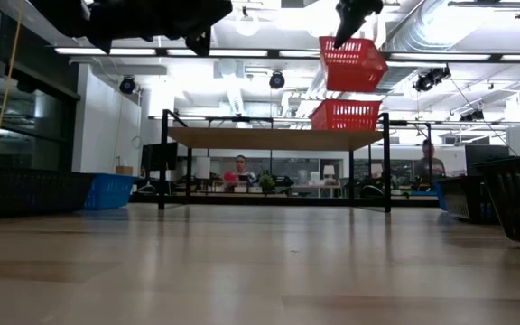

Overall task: Stack baskets on shelf by color
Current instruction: Stack the top left orange basket on the other orange basket on the shelf

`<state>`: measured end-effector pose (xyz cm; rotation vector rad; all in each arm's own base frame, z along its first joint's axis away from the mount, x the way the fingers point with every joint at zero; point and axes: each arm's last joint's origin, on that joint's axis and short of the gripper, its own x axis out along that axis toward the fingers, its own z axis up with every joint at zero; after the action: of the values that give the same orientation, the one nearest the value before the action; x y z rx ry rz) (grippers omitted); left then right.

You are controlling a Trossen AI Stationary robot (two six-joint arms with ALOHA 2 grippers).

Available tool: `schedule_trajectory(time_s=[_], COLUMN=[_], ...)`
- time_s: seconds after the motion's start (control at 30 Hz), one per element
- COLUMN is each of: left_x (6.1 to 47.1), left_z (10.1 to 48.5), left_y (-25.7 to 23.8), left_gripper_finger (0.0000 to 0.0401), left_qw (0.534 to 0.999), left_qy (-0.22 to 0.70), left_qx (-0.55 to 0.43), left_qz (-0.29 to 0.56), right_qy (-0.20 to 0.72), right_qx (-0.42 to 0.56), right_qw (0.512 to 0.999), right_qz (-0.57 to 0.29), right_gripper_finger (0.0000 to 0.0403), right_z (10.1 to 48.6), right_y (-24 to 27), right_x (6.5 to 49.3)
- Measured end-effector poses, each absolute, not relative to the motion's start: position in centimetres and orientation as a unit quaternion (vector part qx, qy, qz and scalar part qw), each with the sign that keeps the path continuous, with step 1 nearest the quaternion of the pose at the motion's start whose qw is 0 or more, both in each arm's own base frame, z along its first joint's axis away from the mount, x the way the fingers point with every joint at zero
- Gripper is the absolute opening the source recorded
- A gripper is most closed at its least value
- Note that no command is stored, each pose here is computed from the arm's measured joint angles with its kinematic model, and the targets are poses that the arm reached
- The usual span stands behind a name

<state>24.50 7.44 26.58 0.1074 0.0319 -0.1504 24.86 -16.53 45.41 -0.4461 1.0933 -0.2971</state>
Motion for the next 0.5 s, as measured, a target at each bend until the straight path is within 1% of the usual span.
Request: schedule_trajectory(time_s=[0.17,0.3,0.4,0.5], left_x=[24.5,24.5,24.5,24.5], left_z=[26.4,26.0,25.8,25.8], left_y=[7.5,7.8,7.9,8.0], left_gripper_finger=[0.0,0.0,0.0,0.0], left_qw=[0.996,0.998,0.997,0.997], left_qy=[0.023,0.047,0.06,0.06], left_qx=[0.05,0.045,0.042,0.053], left_qz=[-0.066,-0.016,0.009,0.015], right_qy=[0.536,0.559,0.573,0.575], right_qx=[-0.196,-0.207,-0.226,-0.228], right_qw=[0.812,0.796,0.781,0.78], right_qz=[-0.12,-0.107,-0.1,-0.098], right_gripper_finger=[0.0,0.0,0.0,0.0], right_z=[44.0,42.6,42.1,42.1], right_y=[-17.8,-18.7,-19.2,-19.7], right_x=[26.6,27.8,28.1,27.8])
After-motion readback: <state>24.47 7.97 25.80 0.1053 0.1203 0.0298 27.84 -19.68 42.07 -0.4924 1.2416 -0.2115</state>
